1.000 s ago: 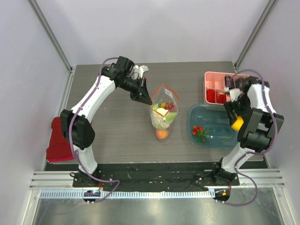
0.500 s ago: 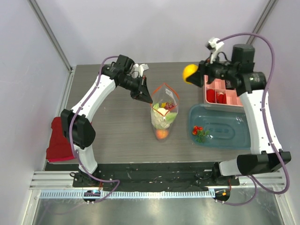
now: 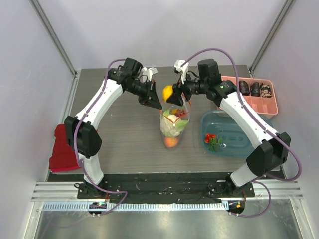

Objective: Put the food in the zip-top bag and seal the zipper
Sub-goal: Place the fake fruit in the zipper food storage bag, then pick up the fake fruit from the bin.

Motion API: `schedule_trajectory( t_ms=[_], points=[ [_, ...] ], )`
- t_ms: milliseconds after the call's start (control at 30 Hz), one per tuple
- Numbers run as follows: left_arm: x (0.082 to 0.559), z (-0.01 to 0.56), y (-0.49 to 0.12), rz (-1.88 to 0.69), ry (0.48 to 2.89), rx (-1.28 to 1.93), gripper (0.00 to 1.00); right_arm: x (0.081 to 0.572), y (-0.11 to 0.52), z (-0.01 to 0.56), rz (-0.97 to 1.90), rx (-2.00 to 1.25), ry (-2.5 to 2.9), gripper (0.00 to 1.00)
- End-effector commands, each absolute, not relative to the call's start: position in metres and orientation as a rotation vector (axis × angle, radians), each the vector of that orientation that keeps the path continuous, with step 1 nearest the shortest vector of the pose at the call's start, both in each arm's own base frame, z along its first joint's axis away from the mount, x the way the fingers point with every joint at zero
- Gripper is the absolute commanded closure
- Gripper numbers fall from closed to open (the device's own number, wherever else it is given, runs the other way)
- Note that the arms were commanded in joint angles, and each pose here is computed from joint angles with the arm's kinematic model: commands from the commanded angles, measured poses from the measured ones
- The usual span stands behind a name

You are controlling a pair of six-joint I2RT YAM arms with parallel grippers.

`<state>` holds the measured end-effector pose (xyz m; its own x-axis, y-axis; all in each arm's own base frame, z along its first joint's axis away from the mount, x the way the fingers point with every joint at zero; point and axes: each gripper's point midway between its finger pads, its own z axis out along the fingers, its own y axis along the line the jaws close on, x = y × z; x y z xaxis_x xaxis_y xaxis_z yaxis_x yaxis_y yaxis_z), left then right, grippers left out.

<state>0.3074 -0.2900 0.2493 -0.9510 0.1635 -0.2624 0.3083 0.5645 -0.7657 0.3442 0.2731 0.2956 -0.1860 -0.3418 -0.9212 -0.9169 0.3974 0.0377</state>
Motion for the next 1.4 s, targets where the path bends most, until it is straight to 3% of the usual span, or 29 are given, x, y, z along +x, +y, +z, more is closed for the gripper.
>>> schedule_trajectory(
  t_ms=[0, 33, 133, 167, 400, 533, 767, 967, 1033, 1367],
  points=[
    [0.314, 0.26, -0.287, -1.339, 2.585, 0.422, 1.0, 0.359, 0.269, 0.296, 0.588, -1.202, 1.59, 0.42],
    [0.315, 0.261, -0.286, -1.338, 2.583, 0.418, 1.0, 0.362, 0.268, 0.294, 0.564, -1.206, 1.586, 0.28],
    [0.315, 0.262, -0.285, -1.338, 2.58, 0.414, 1.0, 0.367, 0.26, 0.297, 0.494, -1.172, 1.604, 0.01],
    [0.316, 0.262, -0.285, -1.337, 2.579, 0.413, 1.0, 0.364, 0.258, 0.308, 0.485, -1.153, 1.585, 0.0],
    [0.314, 0.259, -0.284, -1.335, 2.589, 0.412, 1.0, 0.341, 0.227, 0.364, 0.463, -0.943, 1.629, 0.0],
    [0.312, 0.26, -0.282, -1.323, 2.586, 0.412, 1.0, 0.319, 0.174, 0.35, 0.406, -0.832, 1.77, 0.0],
    [0.309, 0.257, -0.281, -1.322, 2.593, 0.416, 1.0, 0.264, 0.089, 0.232, 0.299, -0.854, 2.215, 0.08],
    [0.309, 0.257, -0.281, -1.322, 2.588, 0.418, 1.0, 0.228, 0.057, 0.146, 0.193, -0.936, 2.488, 0.17],
    [0.309, 0.256, -0.281, -1.321, 2.593, 0.412, 1.0, 0.234, 0.046, 0.128, 0.112, -0.921, 2.534, 0.23],
    [0.309, 0.255, -0.278, -1.291, 2.594, 0.408, 1.0, 0.253, 0.039, 0.055, 0.069, -0.952, 2.647, 0.24]
  ],
)
